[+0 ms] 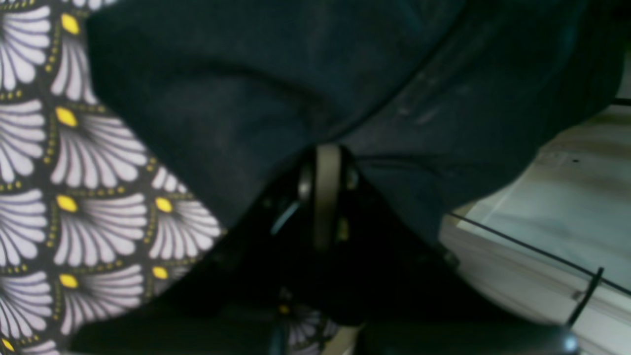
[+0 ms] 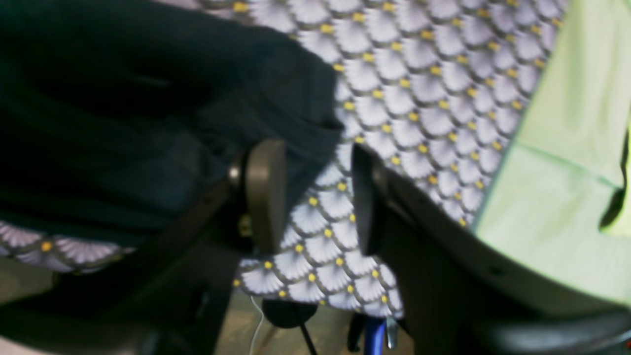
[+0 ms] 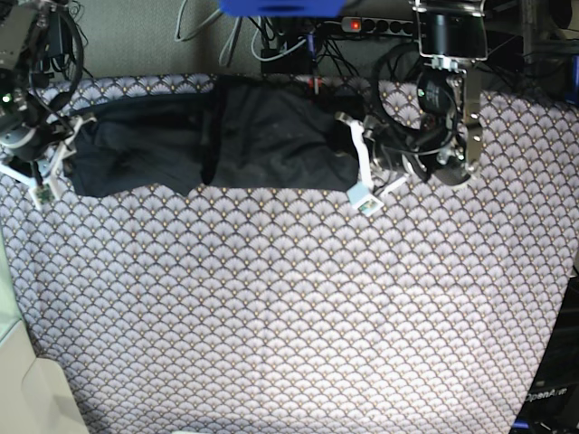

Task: Fold the T-shirt properly
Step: 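Lower the folded end onto the band and release with the left gripper, then grasp both ends of the dark band with the left and right grippers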

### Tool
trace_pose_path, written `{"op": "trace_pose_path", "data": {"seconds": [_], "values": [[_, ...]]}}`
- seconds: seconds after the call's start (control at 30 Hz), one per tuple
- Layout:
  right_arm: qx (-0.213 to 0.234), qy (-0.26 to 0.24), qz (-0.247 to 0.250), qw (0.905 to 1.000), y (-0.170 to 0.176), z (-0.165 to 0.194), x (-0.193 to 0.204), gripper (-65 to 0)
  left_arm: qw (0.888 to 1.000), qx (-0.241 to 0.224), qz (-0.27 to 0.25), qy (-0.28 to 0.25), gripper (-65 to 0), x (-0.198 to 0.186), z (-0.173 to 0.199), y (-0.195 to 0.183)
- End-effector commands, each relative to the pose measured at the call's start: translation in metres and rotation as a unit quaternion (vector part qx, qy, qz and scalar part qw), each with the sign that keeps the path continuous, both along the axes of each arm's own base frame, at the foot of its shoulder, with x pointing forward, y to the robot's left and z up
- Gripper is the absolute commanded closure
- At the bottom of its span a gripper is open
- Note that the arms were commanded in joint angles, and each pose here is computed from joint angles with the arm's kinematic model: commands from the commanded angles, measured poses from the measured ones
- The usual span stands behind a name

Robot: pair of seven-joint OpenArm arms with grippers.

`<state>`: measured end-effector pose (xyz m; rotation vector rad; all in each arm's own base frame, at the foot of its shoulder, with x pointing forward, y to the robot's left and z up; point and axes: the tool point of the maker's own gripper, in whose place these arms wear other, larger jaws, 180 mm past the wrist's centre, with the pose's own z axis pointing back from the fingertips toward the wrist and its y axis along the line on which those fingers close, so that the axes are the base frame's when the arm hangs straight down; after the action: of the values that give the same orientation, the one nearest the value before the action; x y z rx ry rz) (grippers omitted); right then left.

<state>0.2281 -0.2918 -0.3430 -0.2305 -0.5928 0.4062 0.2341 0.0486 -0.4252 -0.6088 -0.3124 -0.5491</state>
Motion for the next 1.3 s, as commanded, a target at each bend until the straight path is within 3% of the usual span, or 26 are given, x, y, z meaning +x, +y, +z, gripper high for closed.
{"op": "trace_pose_path", "data": {"seconds": [0.0, 0.23, 0.53, 0.83, 1.27], "values": [[0.003, -0.021, -0.001, 0.9998, -0.003, 0.011, 0.006, -26.0, 1.0, -0.002, 0.0, -0.016, 0.0, 0.008, 0.007, 0.0], [0.052, -0.005, -0.028, 0.9982, -0.019, -0.007, 0.004, -27.1, 1.0, -0.004, 0.001, -0.016, 0.0, 0.009, 0.008, 0.0], [0.135, 0.021, -0.065, 0.9885, -0.03, -0.037, 0.013, -27.2, 1.0, -0.003, 0.001, -0.012, 0.0, 0.007, 0.006, 0.0], [0.161, 0.017, -0.079, 0.9836, -0.028, -0.042, 0.021, -30.7, 1.0, -0.005, 0.002, -0.012, 0.0, 0.007, 0.006, 0.0], [0.182, 0.034, -0.102, 0.9774, -0.034, -0.06, 0.022, -30.7, 1.0, -0.005, 0.002, -0.015, 0.0, 0.008, 0.007, 0.0]]}}
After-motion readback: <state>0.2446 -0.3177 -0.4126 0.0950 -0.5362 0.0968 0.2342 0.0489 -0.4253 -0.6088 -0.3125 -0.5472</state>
